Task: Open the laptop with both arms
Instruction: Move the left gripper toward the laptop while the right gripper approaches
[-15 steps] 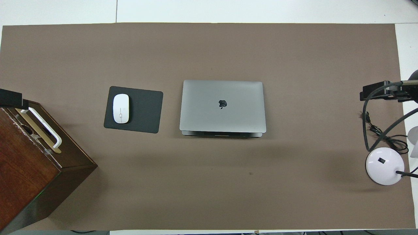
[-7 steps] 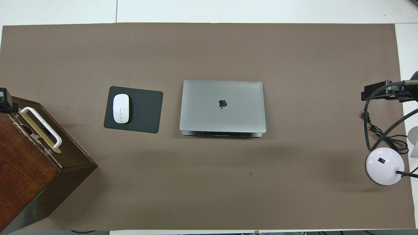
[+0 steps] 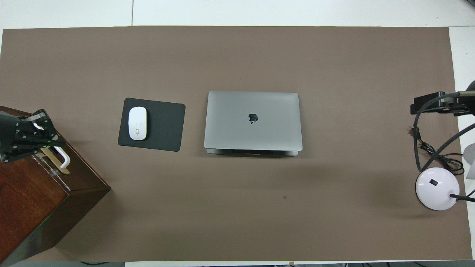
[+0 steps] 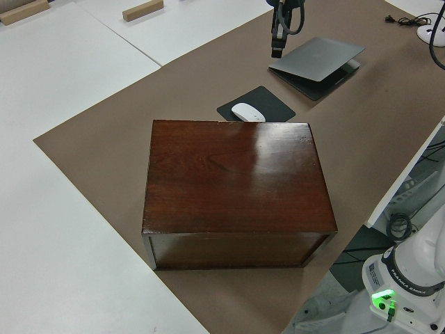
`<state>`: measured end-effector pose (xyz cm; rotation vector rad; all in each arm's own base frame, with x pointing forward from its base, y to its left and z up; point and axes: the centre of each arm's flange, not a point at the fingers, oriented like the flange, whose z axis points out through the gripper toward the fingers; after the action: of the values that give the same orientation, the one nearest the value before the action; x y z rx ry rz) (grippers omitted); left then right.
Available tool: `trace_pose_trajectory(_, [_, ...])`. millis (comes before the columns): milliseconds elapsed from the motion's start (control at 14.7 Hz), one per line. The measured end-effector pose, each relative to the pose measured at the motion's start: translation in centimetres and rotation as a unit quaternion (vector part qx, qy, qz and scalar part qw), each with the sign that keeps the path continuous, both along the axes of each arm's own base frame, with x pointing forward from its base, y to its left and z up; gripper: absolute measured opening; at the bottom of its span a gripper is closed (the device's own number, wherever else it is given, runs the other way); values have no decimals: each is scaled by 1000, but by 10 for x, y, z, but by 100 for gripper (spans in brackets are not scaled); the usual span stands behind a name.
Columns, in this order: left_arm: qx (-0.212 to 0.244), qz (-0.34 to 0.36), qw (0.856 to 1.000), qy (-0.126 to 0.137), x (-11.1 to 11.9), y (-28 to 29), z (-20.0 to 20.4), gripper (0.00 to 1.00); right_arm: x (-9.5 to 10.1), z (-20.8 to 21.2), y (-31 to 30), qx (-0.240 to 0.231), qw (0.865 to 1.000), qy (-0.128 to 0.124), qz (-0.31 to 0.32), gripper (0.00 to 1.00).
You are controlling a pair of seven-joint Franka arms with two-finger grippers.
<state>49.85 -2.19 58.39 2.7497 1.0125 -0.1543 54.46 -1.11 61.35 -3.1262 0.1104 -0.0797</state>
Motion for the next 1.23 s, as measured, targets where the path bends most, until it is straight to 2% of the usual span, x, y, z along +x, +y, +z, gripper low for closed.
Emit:
trace_pose_trajectory(136, [-39,89,995,12,-8,-7,-5,1,0,0,0,0,1000,0,0,100])
trace_pose_trajectory(409, [-120,246,961,34,-22,-21,-28,1,0,0,0,0,1000,0,0,100])
trace_pose_trajectory(477, [-138,290,946,38,-26,-25,-36,1,0,0,0,0,1000,0,0,100])
trace_pose_trajectory(681, [-154,431,888,40,-35,-56,-59,1,0,0,0,0,1000,0,0,100])
trace_pose_trajectory(817, [-166,466,867,52,-46,-79,-73,1,0,0,2,0,1000,0,1,100])
trace_pose_trajectory(886, [-178,485,853,71,-51,-84,-79,1,0,0,4,0,1000,0,3,100])
trace_pose_trajectory(1022, [-222,545,799,124,-56,-76,-93,1,0,0,12,0,1000,0,11,100])
trace_pose_trajectory(1226, [-257,607,732,173,-65,-55,-128,1,-1,0,44,-1,999,-1,39,100])
